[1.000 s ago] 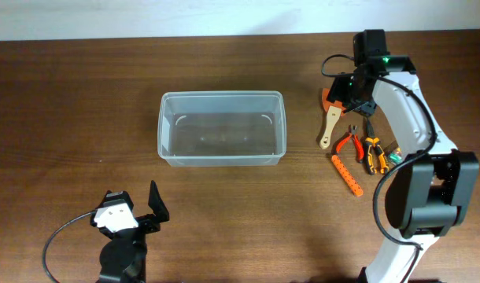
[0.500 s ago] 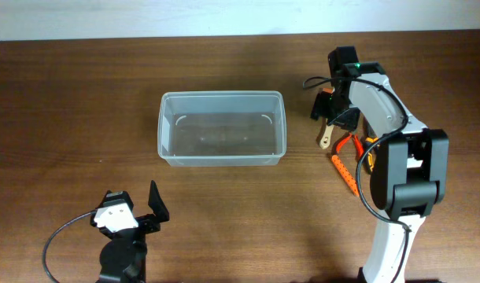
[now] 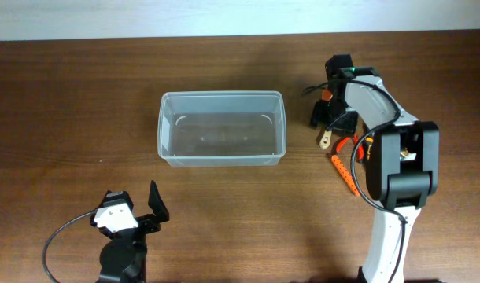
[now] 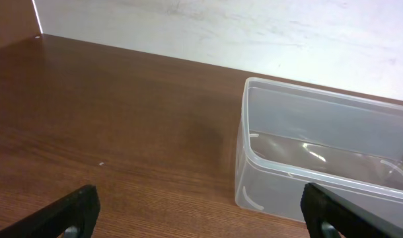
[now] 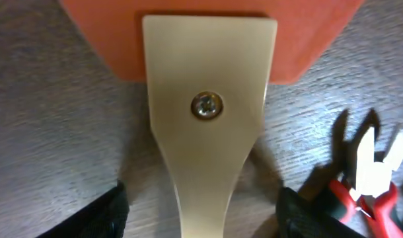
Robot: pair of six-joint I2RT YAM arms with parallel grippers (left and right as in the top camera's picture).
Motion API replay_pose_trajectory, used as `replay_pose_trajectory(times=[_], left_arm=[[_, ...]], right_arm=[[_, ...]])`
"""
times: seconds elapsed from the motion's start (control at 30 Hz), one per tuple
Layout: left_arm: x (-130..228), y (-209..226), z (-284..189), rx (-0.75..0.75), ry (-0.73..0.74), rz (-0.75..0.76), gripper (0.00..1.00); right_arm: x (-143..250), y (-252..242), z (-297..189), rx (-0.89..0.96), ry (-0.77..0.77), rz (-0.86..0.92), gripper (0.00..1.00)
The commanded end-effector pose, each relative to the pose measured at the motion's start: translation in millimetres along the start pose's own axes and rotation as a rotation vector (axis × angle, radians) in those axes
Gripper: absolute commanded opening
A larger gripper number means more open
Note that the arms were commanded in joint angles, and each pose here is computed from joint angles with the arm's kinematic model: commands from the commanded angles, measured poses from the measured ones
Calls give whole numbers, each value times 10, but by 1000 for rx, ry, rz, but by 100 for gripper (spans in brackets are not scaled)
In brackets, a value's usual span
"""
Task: Pack container
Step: 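Reach the right gripper to the orange scraper and grasp its wooden handle, then lift the scraper and lower it into the clear container, release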
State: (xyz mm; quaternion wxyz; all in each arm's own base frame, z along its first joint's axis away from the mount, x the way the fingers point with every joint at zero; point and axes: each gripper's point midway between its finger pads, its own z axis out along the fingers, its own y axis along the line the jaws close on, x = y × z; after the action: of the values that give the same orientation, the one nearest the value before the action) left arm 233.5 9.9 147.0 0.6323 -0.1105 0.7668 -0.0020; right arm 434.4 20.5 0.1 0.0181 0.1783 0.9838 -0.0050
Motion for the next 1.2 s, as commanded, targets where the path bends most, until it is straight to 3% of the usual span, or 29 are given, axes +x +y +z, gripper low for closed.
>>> replay_pose_trajectory(times=[0.0,0.13,0.27,0.43,0.63,0.83,1.03,1.17], left_arm=[[6,-2,-2,1,-2,9,99],[4,-3,-2,1,-2,9,99],[6,-2,-2,1,-2,9,99],[6,-2,-2,1,-2,9,99],[4,-3,-2,1,-2,9,99],[4,-3,-2,1,-2,9,99],[4,-3,-2,1,-2,9,99],[6,-2,-2,1,-2,9,99]], right_arm=[[-15,-104,73,26,8,-1,72],[-38,-154,89,26,9,12,67],[-40,-156,88,26,9,13,35],[-34,-147,84,24,11,9,23],[-202,-89,-228,0,-62,-71,21],[-675,143,-1252,-80,-313,-178,20],[-638,592,-2331,-129,-497,-586,20],[-311,964,-2698,-162,-538,-852,11]])
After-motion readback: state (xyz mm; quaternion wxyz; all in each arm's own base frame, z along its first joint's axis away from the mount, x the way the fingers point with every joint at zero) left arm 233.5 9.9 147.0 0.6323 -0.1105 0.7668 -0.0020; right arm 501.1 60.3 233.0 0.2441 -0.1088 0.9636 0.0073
